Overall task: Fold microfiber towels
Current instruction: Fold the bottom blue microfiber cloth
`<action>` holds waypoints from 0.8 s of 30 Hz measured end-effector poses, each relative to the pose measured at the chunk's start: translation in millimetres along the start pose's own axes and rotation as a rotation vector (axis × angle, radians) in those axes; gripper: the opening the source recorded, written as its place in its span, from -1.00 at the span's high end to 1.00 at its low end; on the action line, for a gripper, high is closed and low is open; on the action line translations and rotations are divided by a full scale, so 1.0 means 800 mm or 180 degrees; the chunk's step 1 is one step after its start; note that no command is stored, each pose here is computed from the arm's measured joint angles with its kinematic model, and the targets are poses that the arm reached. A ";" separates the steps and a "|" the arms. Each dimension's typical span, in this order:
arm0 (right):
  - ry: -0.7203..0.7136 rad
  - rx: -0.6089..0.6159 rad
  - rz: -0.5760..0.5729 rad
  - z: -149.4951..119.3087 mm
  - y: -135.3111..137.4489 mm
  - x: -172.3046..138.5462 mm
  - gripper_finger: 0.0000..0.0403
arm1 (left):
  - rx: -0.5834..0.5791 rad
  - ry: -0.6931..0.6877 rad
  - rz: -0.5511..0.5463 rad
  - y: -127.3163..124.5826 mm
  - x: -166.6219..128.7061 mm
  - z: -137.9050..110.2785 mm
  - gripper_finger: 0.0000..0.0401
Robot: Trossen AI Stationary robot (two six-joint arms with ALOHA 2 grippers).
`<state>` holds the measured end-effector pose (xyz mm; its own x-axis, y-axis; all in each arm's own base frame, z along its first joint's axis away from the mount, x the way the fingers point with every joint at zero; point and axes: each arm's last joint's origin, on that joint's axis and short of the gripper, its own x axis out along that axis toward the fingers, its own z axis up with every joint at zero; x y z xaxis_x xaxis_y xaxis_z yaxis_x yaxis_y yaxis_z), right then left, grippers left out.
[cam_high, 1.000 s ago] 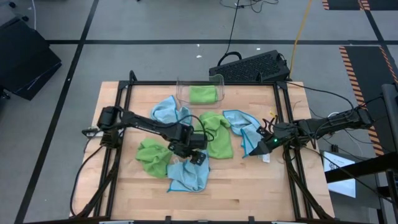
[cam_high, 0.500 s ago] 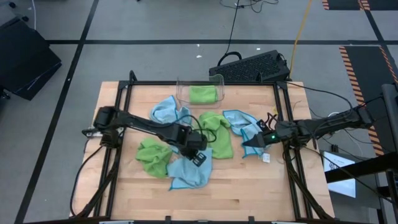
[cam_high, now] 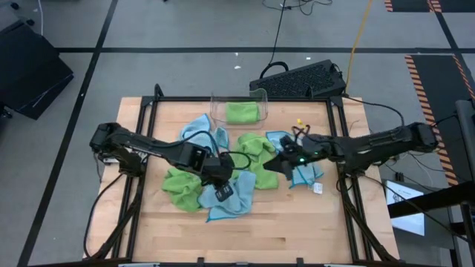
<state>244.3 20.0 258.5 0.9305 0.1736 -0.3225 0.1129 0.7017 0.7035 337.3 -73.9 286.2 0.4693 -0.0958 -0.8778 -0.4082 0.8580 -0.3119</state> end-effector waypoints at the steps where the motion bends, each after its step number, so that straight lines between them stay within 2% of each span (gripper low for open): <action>1: 0.0009 -0.0162 -0.0010 0.008 0.003 0.009 0.59 | 0.0043 0.0018 -0.0005 -0.003 0.000 -0.003 0.98; 5: 0.0294 -0.0503 -0.0038 0.021 -0.007 0.044 0.31 | 0.0087 0.0120 -0.0019 -0.017 0.000 -0.020 0.98; 11: 0.0873 -0.0550 0.0024 0.010 -0.051 0.085 -0.02 | -0.0164 0.0312 0.0048 -0.035 -0.003 -0.048 0.98; 16: 0.1215 -0.0614 0.0158 -0.006 -0.081 0.111 -0.10 | -0.0384 0.0301 0.0118 -0.046 -0.004 -0.063 0.98; 20: 0.1446 -0.0553 -0.0005 -0.020 -0.106 0.123 -0.10 | -0.0656 0.0327 0.0154 -0.054 -0.004 -0.076 0.98; 24: 0.1505 -0.0571 -0.0106 -0.026 -0.115 0.128 -0.10 | -0.0974 0.0413 0.0234 -0.062 -0.003 -0.094 0.97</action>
<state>321.6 -12.4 148.0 0.6632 0.4140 -0.6236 0.0394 0.8127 0.5814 297.4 -153.7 276.7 0.3343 -0.1197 -0.9348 -0.6626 0.6756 -0.3234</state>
